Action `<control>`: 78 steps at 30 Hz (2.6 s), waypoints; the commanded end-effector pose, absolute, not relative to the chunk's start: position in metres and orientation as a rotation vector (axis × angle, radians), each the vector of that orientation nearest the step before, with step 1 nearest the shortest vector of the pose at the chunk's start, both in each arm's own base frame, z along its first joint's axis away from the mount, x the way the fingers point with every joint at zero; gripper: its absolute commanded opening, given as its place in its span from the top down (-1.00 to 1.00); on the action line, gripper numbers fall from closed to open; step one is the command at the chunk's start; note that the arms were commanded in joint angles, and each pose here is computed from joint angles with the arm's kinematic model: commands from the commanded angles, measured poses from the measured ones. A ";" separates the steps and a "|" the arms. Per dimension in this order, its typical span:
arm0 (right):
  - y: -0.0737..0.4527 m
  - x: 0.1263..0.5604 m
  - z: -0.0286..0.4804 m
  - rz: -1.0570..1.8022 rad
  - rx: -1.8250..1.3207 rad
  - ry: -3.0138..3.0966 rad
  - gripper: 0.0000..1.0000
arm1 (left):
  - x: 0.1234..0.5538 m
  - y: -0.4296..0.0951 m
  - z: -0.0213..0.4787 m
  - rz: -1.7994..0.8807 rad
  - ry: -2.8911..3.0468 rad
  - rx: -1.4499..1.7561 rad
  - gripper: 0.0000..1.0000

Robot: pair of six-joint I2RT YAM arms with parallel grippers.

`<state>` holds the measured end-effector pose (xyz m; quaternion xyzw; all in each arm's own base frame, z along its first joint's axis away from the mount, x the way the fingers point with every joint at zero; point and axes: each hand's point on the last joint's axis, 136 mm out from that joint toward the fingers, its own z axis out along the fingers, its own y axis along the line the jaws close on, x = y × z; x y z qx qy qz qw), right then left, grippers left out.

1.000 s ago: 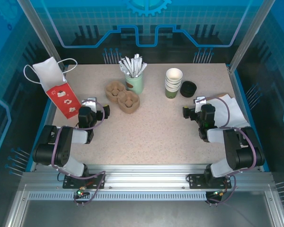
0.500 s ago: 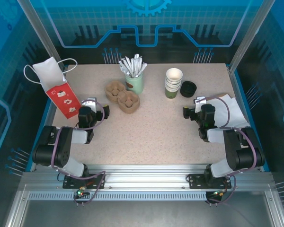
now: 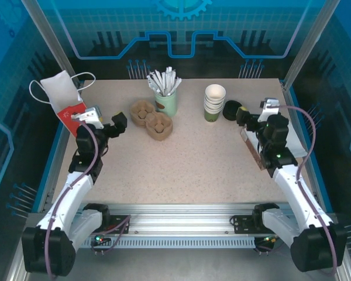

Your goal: Pack the takeout coffee

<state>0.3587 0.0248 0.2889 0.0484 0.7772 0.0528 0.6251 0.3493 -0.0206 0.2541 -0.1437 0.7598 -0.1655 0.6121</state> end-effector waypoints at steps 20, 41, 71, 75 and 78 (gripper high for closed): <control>0.095 0.488 0.237 0.187 0.005 2.438 -0.03 | 0.366 -0.212 0.284 -0.707 2.021 0.232 -0.97; 0.107 0.520 0.206 0.215 -0.013 2.503 0.67 | 0.362 -0.207 0.277 -0.646 2.031 0.245 -0.97; 0.116 0.472 0.360 0.369 0.005 2.229 0.83 | 0.352 -0.201 0.282 -0.714 2.011 0.147 -0.97; 0.129 0.437 0.367 0.408 -0.063 2.220 0.84 | 0.345 -0.199 0.281 -0.744 2.009 0.120 -0.97; 0.147 0.407 0.354 0.444 -0.153 2.235 0.83 | 0.336 -0.194 0.276 -0.744 2.015 0.111 -0.97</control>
